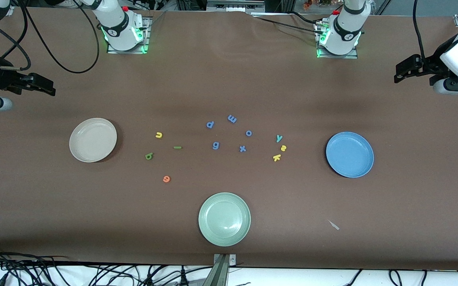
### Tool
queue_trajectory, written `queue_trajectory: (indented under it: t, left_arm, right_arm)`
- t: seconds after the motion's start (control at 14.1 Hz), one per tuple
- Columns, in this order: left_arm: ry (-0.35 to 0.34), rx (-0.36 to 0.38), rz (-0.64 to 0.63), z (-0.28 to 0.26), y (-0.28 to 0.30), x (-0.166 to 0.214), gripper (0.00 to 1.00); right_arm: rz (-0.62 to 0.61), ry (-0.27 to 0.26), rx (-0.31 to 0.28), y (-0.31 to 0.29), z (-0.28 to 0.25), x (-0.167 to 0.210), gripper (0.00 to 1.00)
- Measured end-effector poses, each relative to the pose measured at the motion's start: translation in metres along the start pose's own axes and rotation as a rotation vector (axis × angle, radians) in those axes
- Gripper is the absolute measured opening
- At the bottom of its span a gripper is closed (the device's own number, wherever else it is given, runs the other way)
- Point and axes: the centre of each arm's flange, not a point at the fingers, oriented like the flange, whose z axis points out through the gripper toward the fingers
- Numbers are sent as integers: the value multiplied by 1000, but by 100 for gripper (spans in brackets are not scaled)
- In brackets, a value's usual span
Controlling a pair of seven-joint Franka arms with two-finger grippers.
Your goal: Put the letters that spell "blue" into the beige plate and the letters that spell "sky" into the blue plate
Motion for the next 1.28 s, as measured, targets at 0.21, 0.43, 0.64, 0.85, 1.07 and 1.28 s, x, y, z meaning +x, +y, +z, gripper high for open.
queue_trajectory:
  t: [0.21, 0.43, 0.64, 0.85, 1.07, 1.28]
  left_arm:
    - [0, 0, -2, 0, -1, 0, 100]
    - [0, 1, 4, 0, 2, 0, 100]
    - [0, 1, 7, 0, 4, 0, 100]
    - [0, 1, 7, 0, 4, 0, 100]
    - [0, 1, 8, 0, 4, 0, 100]
    - [0, 2, 16, 0, 9, 0, 100]
  right_arm:
    - [0, 0, 0, 0, 0, 0, 100]
    - [0, 0, 0, 0, 0, 0, 100]
    - [0, 0, 0, 0, 0, 0, 100]
    - [0, 0, 0, 0, 0, 0, 100]
    - [0, 0, 0, 0, 0, 0, 100]
    - [0, -1, 0, 0, 0, 0, 100]
